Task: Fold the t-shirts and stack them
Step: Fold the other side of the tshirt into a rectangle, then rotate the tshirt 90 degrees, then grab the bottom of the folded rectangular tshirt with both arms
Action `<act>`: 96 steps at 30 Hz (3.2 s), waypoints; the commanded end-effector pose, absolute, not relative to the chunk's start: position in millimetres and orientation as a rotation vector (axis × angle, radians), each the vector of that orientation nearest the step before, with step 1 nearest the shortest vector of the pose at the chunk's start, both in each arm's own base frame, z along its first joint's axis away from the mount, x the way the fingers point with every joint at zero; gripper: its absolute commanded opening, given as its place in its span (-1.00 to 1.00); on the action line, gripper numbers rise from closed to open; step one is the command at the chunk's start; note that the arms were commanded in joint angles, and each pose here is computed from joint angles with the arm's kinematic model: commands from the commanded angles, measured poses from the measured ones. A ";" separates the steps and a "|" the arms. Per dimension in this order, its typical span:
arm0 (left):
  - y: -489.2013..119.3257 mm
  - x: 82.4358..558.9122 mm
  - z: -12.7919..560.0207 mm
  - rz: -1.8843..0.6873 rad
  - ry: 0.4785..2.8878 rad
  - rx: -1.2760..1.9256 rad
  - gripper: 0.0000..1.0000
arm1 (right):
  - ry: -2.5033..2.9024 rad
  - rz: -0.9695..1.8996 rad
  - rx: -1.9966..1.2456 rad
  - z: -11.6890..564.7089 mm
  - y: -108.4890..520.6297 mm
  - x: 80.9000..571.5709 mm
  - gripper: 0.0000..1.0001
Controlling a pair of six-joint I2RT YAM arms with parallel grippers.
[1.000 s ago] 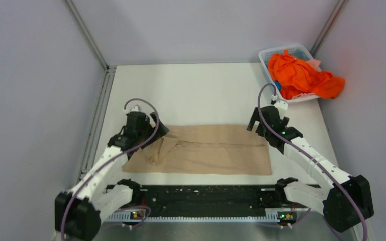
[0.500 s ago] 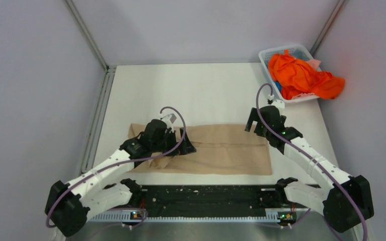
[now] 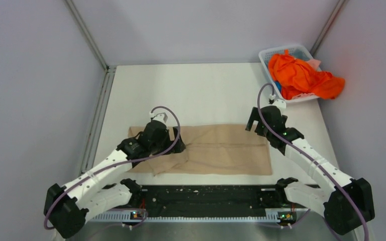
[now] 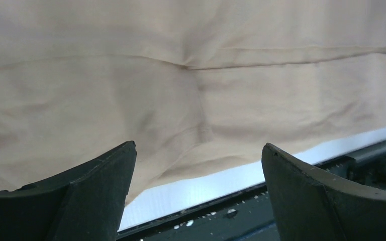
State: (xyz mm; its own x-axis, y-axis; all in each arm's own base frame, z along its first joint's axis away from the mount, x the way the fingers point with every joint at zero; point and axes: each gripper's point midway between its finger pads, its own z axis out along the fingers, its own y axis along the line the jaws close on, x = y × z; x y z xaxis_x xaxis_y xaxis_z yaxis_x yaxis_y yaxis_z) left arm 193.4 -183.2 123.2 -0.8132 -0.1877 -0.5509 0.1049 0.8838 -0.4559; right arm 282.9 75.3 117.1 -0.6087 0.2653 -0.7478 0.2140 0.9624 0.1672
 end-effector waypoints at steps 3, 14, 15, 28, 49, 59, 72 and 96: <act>-159.0 222.9 95.2 -0.395 2.438 -0.347 0.98 | 2.222 0.214 0.283 123.4 97.9 290.0 0.97; -168.7 341.0 23.8 -0.640 2.416 -0.786 0.98 | 2.450 0.426 0.076 54.9 170.8 314.6 0.95; -172.0 353.0 18.5 -0.628 2.459 -0.789 0.96 | 2.481 0.414 0.061 44.6 173.4 311.9 0.94; -342.0 597.2 49.9 -1.266 2.225 -0.617 0.98 | 2.613 0.673 -0.362 27.7 267.4 181.8 0.92; -337.3 563.9 245.6 -1.122 1.995 -0.204 0.98 | 2.215 0.667 -0.324 141.6 255.4 207.5 0.98; -229.4 352.0 192.1 -0.684 2.206 -0.143 0.98 | 2.393 0.530 -0.236 98.1 200.0 170.4 0.95; -201.8 152.8 41.5 -0.835 2.563 -0.178 0.92 | 2.703 0.677 -0.305 39.2 191.2 97.9 0.75; -249.9 177.5 84.3 -0.953 2.466 0.051 -1.00 | 2.430 0.606 -0.248 77.3 219.8 168.8 -0.80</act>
